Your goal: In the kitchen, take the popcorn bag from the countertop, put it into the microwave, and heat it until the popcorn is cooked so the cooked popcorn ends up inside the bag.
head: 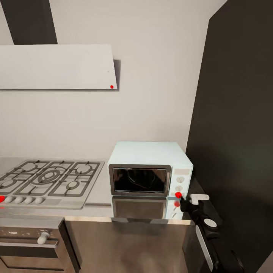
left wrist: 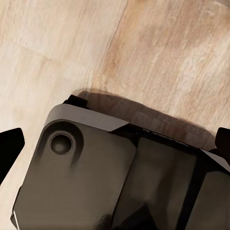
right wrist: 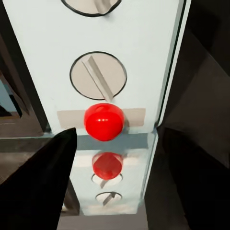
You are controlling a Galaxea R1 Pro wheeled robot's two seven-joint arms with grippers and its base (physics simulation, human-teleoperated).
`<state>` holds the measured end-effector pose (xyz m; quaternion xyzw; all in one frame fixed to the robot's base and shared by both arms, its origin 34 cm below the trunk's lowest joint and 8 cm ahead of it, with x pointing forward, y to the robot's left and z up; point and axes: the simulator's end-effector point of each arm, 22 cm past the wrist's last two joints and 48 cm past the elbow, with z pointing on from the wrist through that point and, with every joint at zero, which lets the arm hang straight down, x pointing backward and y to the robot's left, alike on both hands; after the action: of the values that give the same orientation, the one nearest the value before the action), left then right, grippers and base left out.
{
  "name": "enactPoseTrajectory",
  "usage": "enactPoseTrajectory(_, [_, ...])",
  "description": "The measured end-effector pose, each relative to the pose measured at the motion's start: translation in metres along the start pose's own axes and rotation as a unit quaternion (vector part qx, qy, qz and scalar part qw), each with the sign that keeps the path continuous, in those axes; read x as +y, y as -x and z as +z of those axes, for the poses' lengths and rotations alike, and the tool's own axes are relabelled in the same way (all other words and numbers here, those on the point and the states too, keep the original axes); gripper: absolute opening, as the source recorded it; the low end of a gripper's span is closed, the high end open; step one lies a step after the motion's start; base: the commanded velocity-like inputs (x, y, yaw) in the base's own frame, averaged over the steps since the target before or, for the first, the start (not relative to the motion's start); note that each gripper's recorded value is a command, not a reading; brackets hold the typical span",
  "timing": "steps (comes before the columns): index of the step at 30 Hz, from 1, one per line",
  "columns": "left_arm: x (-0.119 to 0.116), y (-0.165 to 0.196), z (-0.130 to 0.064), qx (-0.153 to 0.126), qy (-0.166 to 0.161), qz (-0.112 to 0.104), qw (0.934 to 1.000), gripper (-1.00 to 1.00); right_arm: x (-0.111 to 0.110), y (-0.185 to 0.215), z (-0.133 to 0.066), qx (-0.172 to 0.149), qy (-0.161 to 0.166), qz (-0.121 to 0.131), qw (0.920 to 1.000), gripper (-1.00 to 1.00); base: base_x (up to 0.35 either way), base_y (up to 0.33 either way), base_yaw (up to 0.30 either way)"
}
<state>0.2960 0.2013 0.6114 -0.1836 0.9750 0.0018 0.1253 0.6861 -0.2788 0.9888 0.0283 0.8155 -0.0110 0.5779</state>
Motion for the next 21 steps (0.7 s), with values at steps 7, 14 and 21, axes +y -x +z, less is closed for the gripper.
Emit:
enactPoseTrajectory(7, [0.0, 0.0, 0.0, 0.0, 0.0, 0.0, 1.0, 1.0, 0.003, 0.0, 0.0, -0.001, 0.001, 0.0, 1.0, -1.0, 0.0, 0.0, 0.0])
enactPoseTrajectory(14, [0.0, 0.0, 0.0, 0.0, 0.0, 0.0, 1.0, 1.0, 0.004, -0.005, 0.002, -0.014, -0.001, -0.001, 0.9999, -1.0, 0.0, 0.0, 0.0])
enactPoseTrajectory(21, [0.0, 0.0, 0.0, 0.0, 0.0, 0.0, 1.0, 1.0, 0.006, -0.024, 0.005, 0.003, 0.001, -0.006, 1.0, -1.0, 0.0, 0.0, 0.0])
